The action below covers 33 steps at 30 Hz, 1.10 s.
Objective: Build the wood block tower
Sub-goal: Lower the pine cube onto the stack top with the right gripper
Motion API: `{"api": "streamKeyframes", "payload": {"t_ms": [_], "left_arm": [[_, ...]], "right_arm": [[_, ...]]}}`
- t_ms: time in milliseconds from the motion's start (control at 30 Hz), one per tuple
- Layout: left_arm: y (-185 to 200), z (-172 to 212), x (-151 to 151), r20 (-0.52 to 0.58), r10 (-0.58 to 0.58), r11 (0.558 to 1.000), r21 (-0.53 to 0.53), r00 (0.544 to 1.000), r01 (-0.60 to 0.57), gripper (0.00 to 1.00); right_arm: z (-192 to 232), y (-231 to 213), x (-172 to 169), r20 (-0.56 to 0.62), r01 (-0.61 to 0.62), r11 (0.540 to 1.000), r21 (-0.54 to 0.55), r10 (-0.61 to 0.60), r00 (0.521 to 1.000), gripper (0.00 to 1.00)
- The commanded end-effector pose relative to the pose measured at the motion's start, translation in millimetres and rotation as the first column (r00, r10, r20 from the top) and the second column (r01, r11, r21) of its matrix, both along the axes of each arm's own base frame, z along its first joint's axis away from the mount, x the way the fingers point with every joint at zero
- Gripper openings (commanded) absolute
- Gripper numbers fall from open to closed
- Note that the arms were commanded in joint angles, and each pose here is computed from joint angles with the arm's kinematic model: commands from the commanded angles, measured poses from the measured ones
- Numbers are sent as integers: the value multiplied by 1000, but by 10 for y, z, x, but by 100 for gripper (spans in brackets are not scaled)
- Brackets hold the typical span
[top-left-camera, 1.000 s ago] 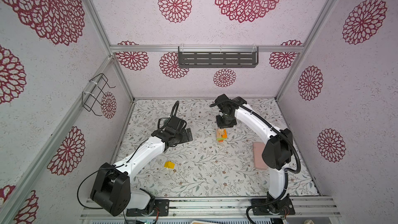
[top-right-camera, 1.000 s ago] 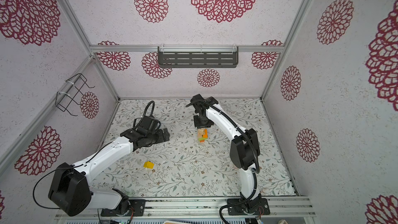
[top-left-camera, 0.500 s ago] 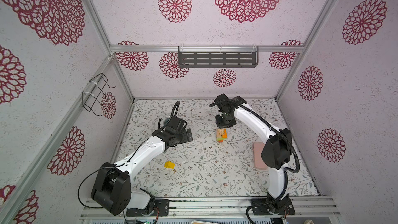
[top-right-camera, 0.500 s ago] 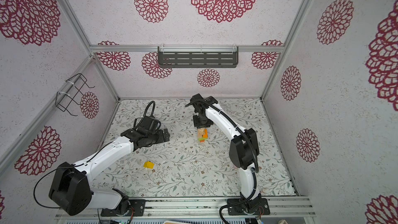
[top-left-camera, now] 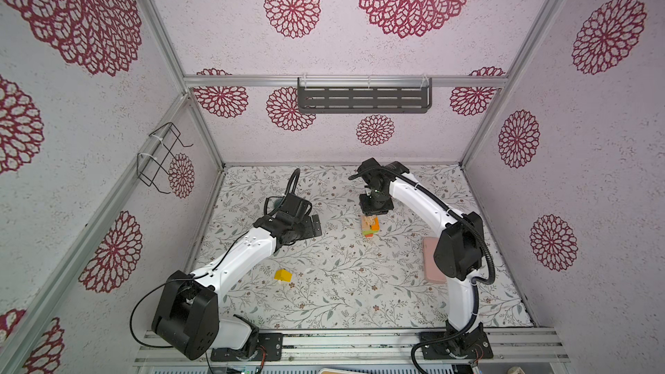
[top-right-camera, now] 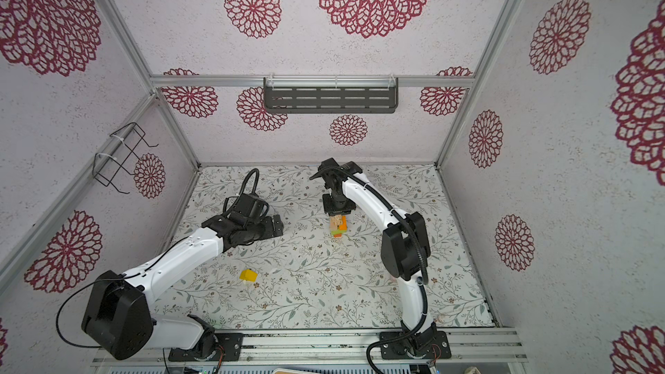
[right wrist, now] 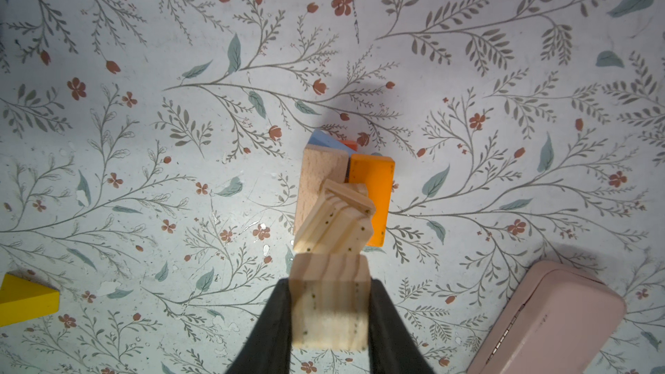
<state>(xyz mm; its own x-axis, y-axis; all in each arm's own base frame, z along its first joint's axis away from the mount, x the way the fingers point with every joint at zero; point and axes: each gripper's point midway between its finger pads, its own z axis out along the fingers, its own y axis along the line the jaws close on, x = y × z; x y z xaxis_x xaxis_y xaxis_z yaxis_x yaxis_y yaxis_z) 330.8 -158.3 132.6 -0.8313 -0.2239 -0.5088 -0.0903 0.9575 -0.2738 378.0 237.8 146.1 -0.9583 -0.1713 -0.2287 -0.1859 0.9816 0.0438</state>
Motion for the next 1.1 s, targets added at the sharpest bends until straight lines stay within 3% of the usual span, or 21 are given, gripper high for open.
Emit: {"api": "streamKeyframes", "payload": {"t_ms": [0, 1067], "left_arm": [[-6, -14, 24, 15, -8, 1000, 17, 1000, 7, 98], [14, -71, -20, -7, -14, 1000, 25, 1000, 14, 99]], "right_arm": [[76, -16, 53, 12, -1, 1000, 4, 1, 1000, 30], [28, -12, 127, 2, 6, 1000, 6, -6, 1000, 30]]}}
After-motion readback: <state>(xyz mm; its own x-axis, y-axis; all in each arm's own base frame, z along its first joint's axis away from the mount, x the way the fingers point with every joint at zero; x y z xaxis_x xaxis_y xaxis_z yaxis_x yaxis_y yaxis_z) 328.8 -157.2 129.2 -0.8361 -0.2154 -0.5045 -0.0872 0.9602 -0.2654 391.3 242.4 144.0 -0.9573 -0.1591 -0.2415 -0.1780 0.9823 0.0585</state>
